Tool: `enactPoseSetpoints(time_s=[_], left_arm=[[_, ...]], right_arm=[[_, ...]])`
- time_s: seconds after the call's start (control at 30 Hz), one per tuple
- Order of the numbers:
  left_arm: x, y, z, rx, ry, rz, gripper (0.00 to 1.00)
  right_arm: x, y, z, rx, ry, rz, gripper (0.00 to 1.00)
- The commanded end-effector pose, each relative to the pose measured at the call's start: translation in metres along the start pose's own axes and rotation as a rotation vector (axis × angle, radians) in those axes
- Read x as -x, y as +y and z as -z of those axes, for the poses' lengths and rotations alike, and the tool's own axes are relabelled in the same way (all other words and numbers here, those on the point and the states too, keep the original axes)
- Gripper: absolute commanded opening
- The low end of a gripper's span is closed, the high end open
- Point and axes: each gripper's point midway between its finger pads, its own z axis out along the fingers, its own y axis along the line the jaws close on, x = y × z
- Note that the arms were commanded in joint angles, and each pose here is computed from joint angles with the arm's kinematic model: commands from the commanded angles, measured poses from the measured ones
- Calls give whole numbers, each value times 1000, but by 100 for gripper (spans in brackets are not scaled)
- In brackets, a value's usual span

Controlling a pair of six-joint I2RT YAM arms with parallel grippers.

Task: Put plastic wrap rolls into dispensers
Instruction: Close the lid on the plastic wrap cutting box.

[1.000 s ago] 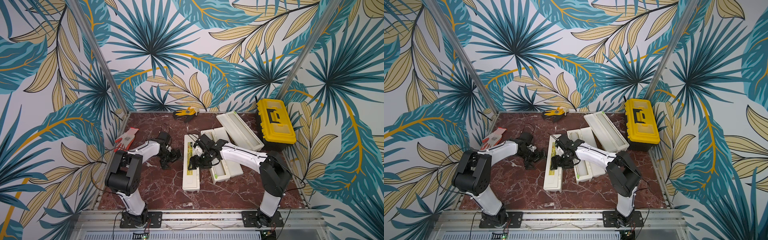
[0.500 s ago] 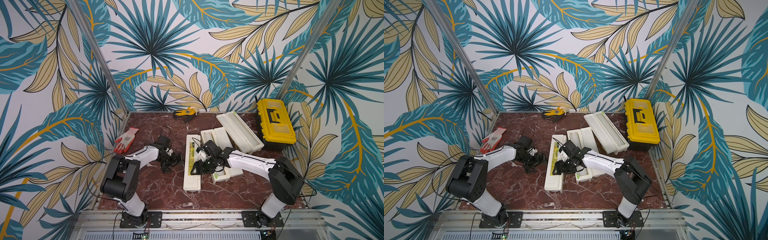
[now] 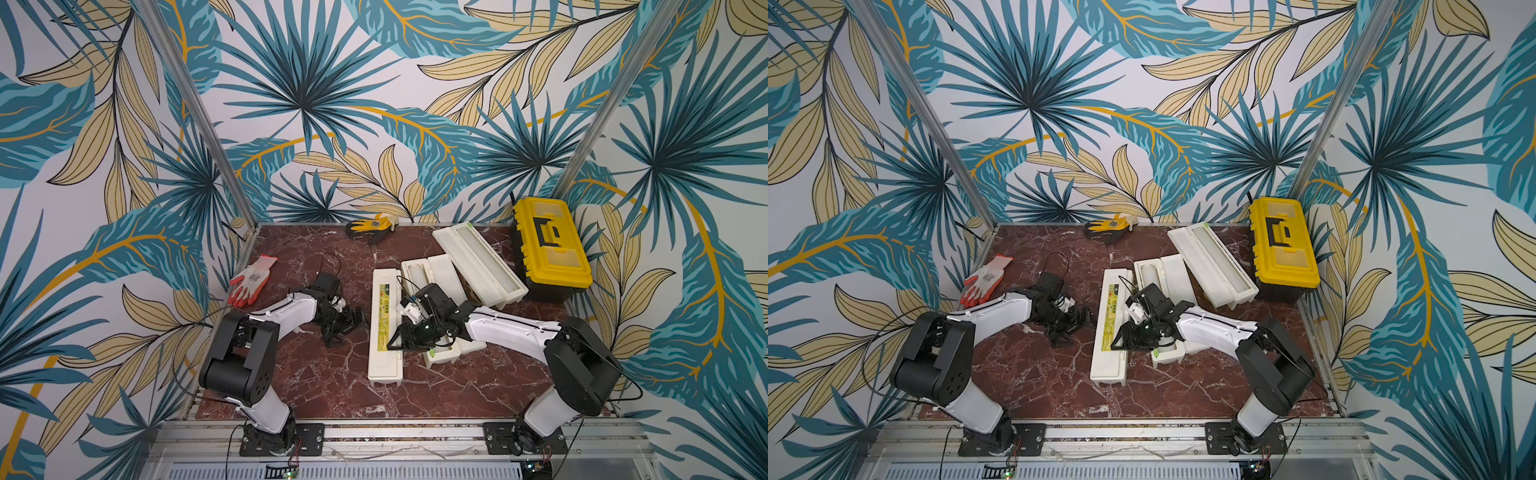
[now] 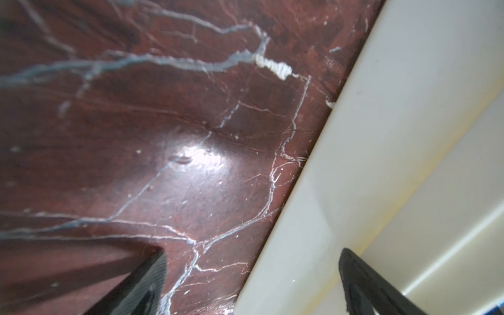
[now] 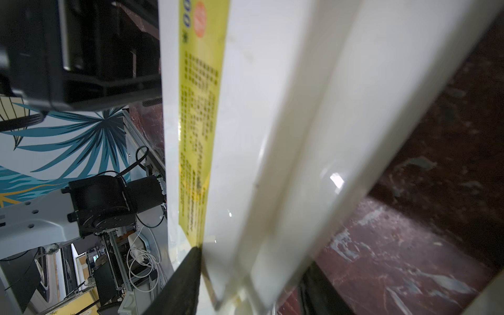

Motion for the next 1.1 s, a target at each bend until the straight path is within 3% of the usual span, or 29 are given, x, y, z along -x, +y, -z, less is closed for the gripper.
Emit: enactPoseSetpoints(time_s=[0.0,0.2,0.27,0.33,0.43,0.53,0.6,0.83,1.0,1.07], left_arm=[[-34,49,-27,165,119,68,100],[-33,49,-30,178,118,67,100],[-33,49,-30,181,118,66,100],[-33,49,-31,185,120,66,100],[-33,50,-32,193,118,68,100],[-33,50,-33,196,119,68,100],[-33,50,-33,198,119,69,100],[-33,53,-32,207,113,71,100],[-30,51,-29,208,94,66,100],[-27,49,-25,203,76,68,100]], right_arm=[[-44,-84,-1,-319,139,-87,41],[-36,-79,-1,-326,156,-47,41],[-26,-69,5,-309,112,-17,55],[-17,-60,10,-293,79,3,61],[-5,-45,8,-240,50,7,78],[-1,-43,2,-211,45,1,82],[-7,-48,-4,-214,76,-10,80],[-41,-86,-7,-365,259,-41,46],[-40,-80,-16,-307,268,-40,36],[-36,-71,-24,-268,273,-35,37]])
